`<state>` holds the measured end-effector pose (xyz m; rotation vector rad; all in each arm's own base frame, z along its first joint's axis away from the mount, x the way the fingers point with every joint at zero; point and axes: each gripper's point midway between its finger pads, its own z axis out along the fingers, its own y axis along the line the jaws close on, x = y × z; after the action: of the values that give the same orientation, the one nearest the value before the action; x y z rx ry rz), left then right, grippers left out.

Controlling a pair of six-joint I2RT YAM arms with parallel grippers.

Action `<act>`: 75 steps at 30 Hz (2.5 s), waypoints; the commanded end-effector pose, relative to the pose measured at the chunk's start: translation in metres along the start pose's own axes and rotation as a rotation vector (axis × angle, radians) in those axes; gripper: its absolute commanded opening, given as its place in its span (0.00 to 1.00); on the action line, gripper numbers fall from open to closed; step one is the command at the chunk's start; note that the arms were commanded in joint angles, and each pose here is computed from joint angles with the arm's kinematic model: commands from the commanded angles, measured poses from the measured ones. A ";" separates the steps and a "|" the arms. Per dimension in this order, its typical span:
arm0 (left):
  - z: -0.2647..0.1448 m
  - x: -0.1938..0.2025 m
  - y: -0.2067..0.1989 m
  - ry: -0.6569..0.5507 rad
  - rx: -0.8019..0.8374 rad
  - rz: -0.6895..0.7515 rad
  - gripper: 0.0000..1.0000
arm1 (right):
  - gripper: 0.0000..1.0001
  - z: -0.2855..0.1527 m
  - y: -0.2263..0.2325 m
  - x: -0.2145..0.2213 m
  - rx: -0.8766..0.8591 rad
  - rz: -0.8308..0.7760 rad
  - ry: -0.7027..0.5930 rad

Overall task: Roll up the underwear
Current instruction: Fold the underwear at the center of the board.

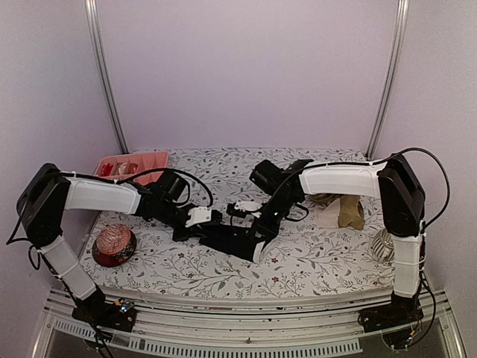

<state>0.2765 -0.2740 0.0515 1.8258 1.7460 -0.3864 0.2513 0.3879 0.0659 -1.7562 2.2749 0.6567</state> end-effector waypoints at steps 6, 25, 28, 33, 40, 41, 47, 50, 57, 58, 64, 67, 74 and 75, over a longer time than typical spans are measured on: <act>0.012 0.006 0.019 0.015 0.023 -0.071 0.21 | 0.17 0.009 -0.025 0.009 0.015 0.040 0.016; -0.003 0.012 0.064 -0.007 -0.126 -0.179 0.98 | 0.52 -0.042 -0.072 0.004 0.398 0.114 -0.065; -0.018 0.004 0.068 -0.050 -0.151 -0.170 0.98 | 0.53 -0.057 -0.064 0.003 0.409 0.143 -0.118; -0.025 -0.005 0.058 -0.092 -0.117 -0.111 0.97 | 0.53 -0.057 -0.040 0.001 0.332 0.207 -0.194; -0.016 -0.008 0.047 -0.106 -0.024 -0.070 0.83 | 0.52 -0.026 -0.018 0.004 0.227 0.262 -0.176; -0.014 -0.008 0.047 -0.105 -0.012 -0.069 0.81 | 0.51 -0.022 -0.018 0.005 0.218 0.270 -0.167; -0.002 -0.005 0.045 -0.080 0.027 -0.060 0.71 | 0.49 0.000 -0.016 0.013 0.166 0.289 -0.129; 0.004 -0.004 0.042 -0.072 0.043 -0.056 0.69 | 0.47 0.009 -0.017 0.017 0.156 0.300 -0.104; 0.012 -0.003 0.037 -0.048 0.055 -0.039 0.61 | 0.40 0.018 -0.020 0.020 0.155 0.306 -0.078; 0.013 -0.003 0.037 -0.043 0.055 -0.038 0.61 | 0.38 0.018 -0.020 0.020 0.154 0.306 -0.077; 0.019 0.000 0.037 -0.022 0.060 -0.043 0.55 | 0.13 0.014 -0.019 0.016 0.151 0.301 -0.081; 0.021 0.001 0.039 -0.016 0.055 -0.049 0.52 | 0.04 0.011 -0.018 0.015 0.154 0.297 -0.078; 0.021 0.001 0.041 -0.012 0.048 -0.056 0.16 | 0.02 0.005 -0.022 0.010 0.183 0.291 -0.083; 0.021 0.001 0.041 -0.010 0.047 -0.055 0.10 | 0.02 0.003 -0.024 0.009 0.194 0.291 -0.087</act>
<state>0.3186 -0.2797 0.0419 1.7991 1.8040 -0.4650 0.2661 0.3723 0.0455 -1.3050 2.4816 0.5483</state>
